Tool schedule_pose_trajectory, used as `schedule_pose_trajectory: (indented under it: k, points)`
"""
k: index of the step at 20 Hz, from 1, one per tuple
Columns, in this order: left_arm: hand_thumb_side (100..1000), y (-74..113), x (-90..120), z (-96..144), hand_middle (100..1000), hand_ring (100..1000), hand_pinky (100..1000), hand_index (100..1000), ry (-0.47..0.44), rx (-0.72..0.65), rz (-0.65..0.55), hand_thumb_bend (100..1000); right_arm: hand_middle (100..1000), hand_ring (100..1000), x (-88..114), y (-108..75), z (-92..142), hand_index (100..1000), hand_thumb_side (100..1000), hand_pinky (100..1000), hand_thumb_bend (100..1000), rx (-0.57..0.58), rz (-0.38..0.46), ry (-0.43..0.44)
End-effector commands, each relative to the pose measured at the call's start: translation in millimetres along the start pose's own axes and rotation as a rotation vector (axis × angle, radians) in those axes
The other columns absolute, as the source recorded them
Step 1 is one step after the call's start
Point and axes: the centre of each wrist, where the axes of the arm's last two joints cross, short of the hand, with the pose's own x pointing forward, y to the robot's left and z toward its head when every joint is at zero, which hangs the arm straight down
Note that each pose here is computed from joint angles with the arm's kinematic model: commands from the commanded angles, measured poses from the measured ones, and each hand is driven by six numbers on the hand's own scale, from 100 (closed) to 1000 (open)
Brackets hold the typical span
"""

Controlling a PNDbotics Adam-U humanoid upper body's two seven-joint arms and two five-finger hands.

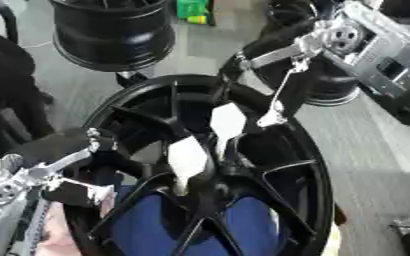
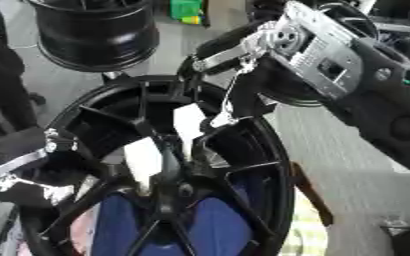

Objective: Pull the pin out of the wheel hub.

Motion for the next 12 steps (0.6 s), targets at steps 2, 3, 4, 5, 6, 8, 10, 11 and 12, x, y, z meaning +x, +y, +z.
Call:
schedule_pose_trajectory:
  k: [2,3,4,5,6,8,10,11,12]
  points:
    - [206,0.6,-3.4,1.6,595,704,731,737,0.014,-0.018,-0.017,256,847,896,4.2,-12.0,11.9,923,397,896,299,-0.024,0.006,0.016]
    - [206,0.5,-3.2,1.3,595,704,731,737,0.013,-0.018,-0.015,255,845,894,3.7,-12.5,12.2,922,411,894,291,-0.027,-0.004,0.023]
    - [207,0.3,-3.0,1.1,595,704,731,737,0.012,-0.018,-0.015,255,843,893,3.3,-13.0,12.3,922,412,892,290,-0.03,-0.015,0.032]
    - [205,0.2,-2.9,1.0,595,704,731,737,0.011,-0.019,-0.014,255,840,890,3.2,-13.8,12.6,919,417,890,291,-0.033,-0.023,0.041]
    - [205,0.0,-2.9,1.0,595,704,731,737,0.011,-0.02,-0.014,255,838,889,3.1,-14.3,12.8,918,419,888,289,-0.035,-0.031,0.05]
    - [205,0.7,-2.6,0.8,595,704,731,737,0.01,-0.017,-0.015,254,836,887,2.2,-15.1,13.3,917,407,887,305,-0.038,-0.042,0.074]
    - [207,1.0,-2.2,0.6,594,704,731,737,0.009,-0.015,-0.014,252,836,888,-0.2,-14.3,13.7,917,414,888,307,-0.039,-0.05,0.097]
    - [208,0.9,-2.1,0.5,595,704,731,737,0.008,-0.015,-0.014,253,836,888,-1.5,-13.6,13.7,917,413,889,310,-0.038,-0.053,0.106]
    - [208,0.8,-2.0,0.5,595,704,731,737,0.008,-0.016,-0.014,254,836,888,-3.0,-12.6,13.6,917,413,889,310,-0.036,-0.055,0.113]
